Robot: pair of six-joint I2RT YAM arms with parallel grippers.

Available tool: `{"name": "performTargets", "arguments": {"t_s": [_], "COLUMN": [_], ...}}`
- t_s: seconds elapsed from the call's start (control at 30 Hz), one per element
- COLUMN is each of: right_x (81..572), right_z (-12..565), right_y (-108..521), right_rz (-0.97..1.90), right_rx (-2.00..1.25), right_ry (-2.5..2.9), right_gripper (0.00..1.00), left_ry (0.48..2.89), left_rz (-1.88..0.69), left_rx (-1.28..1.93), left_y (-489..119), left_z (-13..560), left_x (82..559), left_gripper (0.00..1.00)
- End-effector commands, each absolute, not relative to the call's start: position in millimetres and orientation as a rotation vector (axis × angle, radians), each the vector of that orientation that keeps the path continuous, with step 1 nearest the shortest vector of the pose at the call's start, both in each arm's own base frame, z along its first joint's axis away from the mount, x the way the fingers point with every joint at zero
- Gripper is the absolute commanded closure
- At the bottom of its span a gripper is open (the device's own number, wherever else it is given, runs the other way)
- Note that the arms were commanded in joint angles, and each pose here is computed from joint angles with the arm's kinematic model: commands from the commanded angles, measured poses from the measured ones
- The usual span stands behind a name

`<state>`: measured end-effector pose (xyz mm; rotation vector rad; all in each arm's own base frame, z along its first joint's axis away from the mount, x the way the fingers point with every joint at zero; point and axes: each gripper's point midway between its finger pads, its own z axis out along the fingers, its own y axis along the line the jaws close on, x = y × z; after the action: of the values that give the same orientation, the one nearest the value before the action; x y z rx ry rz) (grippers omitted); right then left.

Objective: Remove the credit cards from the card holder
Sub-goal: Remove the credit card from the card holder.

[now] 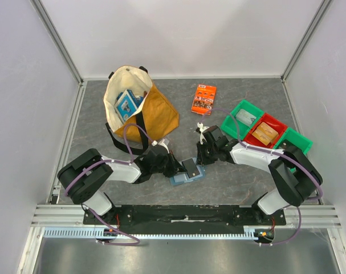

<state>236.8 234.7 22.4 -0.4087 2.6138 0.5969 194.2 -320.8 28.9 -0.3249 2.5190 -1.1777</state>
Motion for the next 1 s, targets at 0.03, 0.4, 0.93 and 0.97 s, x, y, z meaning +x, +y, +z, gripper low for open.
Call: {"name": "performTargets", "arguments": {"t_s": [0.03, 0.4, 0.93, 0.97], "right_x": [215.5, 212.5, 207.9, 207.9], "right_z": [-8.9, -15.1, -26.5, -27.0], "right_y": [211.6, 210.6, 200.1, 199.7], "right_rz": [0.442, 0.354, 0.281, 0.278], "right_rx": [-0.474, -0.51, -0.494, -0.494], "right_ry": [2.741, 2.755, 2.798, 2.799], "right_gripper": [0.87, 0.87, 0.88, 0.88], "left_ry": [2.528, 2.509, 2.53, 2.536], "left_rz": [-1.208, -1.252, -1.264, -1.259], "left_rx": [-0.397, -0.412, -0.46, -0.466], "left_y": [-321.9, -322.1, -312.1, -310.9], "left_z": [32.4, 35.0, 28.5, 26.6], "left_x": [194.0, 191.4, 179.5, 178.4], "left_gripper": [0.92, 0.88, 0.98, 0.98]}}
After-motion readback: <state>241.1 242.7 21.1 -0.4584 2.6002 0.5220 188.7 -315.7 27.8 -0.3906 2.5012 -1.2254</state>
